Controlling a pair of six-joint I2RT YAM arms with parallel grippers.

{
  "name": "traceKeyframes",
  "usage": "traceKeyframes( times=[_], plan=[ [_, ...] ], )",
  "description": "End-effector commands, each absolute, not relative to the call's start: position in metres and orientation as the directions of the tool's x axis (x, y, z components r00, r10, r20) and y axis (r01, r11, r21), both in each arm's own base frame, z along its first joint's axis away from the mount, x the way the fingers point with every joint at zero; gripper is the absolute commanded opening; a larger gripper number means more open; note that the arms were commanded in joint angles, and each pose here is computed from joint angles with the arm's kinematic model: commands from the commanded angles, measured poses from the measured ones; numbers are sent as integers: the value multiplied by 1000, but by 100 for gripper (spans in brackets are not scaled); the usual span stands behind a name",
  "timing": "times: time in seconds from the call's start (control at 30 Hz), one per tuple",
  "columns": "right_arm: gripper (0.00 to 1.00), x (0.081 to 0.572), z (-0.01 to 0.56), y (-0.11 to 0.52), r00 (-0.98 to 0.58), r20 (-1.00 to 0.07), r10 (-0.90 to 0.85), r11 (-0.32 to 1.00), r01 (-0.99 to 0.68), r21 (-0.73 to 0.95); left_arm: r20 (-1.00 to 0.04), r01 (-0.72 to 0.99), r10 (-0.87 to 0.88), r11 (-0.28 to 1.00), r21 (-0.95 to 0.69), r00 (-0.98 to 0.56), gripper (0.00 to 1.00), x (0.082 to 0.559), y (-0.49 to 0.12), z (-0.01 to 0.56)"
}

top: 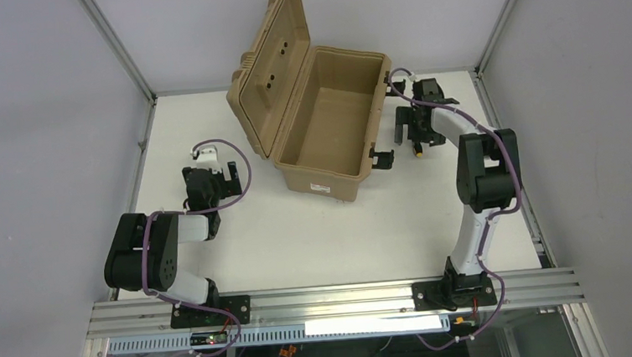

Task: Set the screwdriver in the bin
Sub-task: Pick up the screwdriver from the center of the board.

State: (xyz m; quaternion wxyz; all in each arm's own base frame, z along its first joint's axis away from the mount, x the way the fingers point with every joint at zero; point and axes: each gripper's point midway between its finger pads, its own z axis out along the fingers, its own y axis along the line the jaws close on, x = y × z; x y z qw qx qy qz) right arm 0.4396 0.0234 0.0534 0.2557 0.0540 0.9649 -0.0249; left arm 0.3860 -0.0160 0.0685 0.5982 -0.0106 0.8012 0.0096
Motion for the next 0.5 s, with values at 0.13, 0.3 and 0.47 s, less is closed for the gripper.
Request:
traceKeyframes(
  times=[0.13, 0.3, 0.47],
  plan=[
    [83, 446, 28, 24, -872, -473, 124, 991, 133, 16, -969, -46, -20, 999, -9, -247, 99, 393, -12, 79],
    [57, 445, 21, 22, -879, -459, 128, 991, 136, 17, -969, -46, -20, 999, -9, -247, 99, 393, -12, 79],
    [29, 447, 23, 20, -878, -463, 123, 991, 135, 8, -969, -47, -20, 999, -9, -246, 99, 393, -12, 79]
  ],
)
